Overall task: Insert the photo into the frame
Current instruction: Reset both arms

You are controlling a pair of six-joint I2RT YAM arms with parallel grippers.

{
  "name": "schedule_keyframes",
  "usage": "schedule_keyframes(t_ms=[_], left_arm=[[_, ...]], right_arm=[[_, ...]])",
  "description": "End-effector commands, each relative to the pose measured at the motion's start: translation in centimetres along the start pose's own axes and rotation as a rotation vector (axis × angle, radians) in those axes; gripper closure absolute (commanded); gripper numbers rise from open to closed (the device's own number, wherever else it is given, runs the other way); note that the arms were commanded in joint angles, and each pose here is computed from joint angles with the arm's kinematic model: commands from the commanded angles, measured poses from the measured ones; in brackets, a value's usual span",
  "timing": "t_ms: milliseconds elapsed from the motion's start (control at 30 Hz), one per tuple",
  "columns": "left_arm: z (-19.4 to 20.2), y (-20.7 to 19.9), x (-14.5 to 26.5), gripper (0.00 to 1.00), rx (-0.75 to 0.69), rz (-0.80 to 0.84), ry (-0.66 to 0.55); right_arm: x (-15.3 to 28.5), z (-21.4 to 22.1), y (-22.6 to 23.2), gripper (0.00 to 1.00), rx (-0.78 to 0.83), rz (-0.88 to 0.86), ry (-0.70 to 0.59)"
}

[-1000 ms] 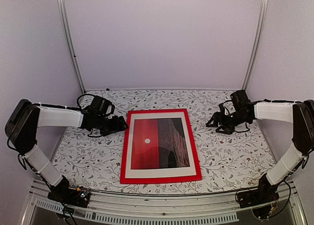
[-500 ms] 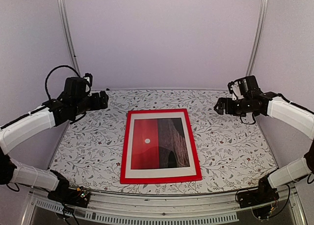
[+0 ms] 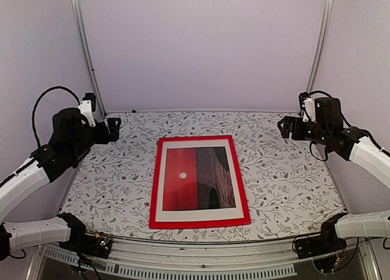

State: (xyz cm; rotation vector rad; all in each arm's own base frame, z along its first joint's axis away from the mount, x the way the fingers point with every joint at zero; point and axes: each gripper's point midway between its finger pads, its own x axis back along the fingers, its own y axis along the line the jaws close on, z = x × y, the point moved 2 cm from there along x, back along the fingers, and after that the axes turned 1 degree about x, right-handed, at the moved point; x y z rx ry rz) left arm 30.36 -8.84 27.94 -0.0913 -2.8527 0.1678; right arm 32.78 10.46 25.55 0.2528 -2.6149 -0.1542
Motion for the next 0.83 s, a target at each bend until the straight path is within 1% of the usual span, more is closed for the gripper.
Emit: schedule_keyframes(t_ms=[0,133,400,800], left_arm=[[-1.4,-0.8,1.4,0.00,-0.002,0.102,-0.098],[-1.2,-1.0,1.8,0.00,0.007,0.126,-0.118],[-0.8,-0.4,1.6,0.00,0.020,0.090,-0.108],[-0.5,-0.3,1.4,0.00,0.028,0.083,-0.100]], right_arm=[[0.3,-0.1,-0.5,0.01,0.005,0.035,-0.038],[0.6,-0.1,-0.5,0.01,-0.014,0.024,-0.062],[1.9,-1.2,0.1,0.01,-0.007,-0.019,-0.127],[1.3,-0.8,-0.1,0.01,-0.009,-0.009,-0.111]])
